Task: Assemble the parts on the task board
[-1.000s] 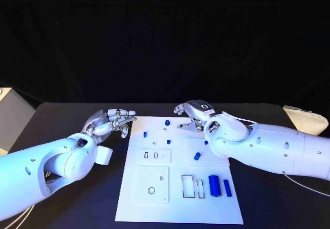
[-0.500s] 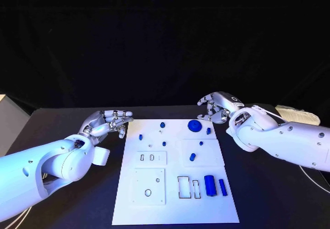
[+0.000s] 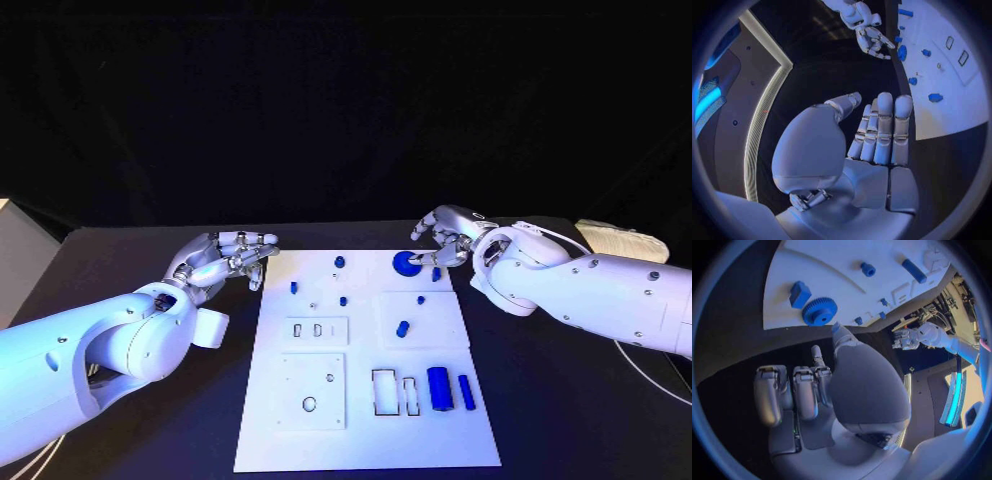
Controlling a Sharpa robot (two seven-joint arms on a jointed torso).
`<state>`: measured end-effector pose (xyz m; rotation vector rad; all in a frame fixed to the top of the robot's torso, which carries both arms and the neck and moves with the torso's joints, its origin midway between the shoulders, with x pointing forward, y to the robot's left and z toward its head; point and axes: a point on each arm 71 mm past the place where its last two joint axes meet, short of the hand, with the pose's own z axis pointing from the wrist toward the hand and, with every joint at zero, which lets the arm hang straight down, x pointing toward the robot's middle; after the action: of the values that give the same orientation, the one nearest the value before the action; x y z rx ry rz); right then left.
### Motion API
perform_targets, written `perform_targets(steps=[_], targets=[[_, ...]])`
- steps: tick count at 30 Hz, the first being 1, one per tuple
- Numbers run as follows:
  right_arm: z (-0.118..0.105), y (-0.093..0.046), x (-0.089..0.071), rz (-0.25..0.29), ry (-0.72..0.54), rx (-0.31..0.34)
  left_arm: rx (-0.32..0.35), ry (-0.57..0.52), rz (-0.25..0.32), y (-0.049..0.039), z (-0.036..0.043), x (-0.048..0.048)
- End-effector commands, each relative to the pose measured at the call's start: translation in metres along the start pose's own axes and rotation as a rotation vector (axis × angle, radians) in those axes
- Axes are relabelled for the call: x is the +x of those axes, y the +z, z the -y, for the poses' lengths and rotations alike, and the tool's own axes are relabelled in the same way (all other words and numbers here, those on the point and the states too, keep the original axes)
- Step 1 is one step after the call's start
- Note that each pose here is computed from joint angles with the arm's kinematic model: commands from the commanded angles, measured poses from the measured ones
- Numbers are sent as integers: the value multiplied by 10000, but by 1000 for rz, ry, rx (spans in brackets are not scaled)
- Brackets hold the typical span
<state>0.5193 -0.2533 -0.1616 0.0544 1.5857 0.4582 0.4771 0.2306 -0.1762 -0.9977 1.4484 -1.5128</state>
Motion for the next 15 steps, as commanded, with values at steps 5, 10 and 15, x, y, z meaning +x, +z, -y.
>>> perform_targets(steps=[5, 10, 15], targets=[[-7, 11, 104, -80, -39, 48, 16, -9, -24, -4, 22, 26], [-26, 22, 131, -85, -47, 56, 15, -9, -24, -9, 23, 28], [-36, 31, 139, -82, -55, 59, 14, -8, -24, -13, 25, 27]])
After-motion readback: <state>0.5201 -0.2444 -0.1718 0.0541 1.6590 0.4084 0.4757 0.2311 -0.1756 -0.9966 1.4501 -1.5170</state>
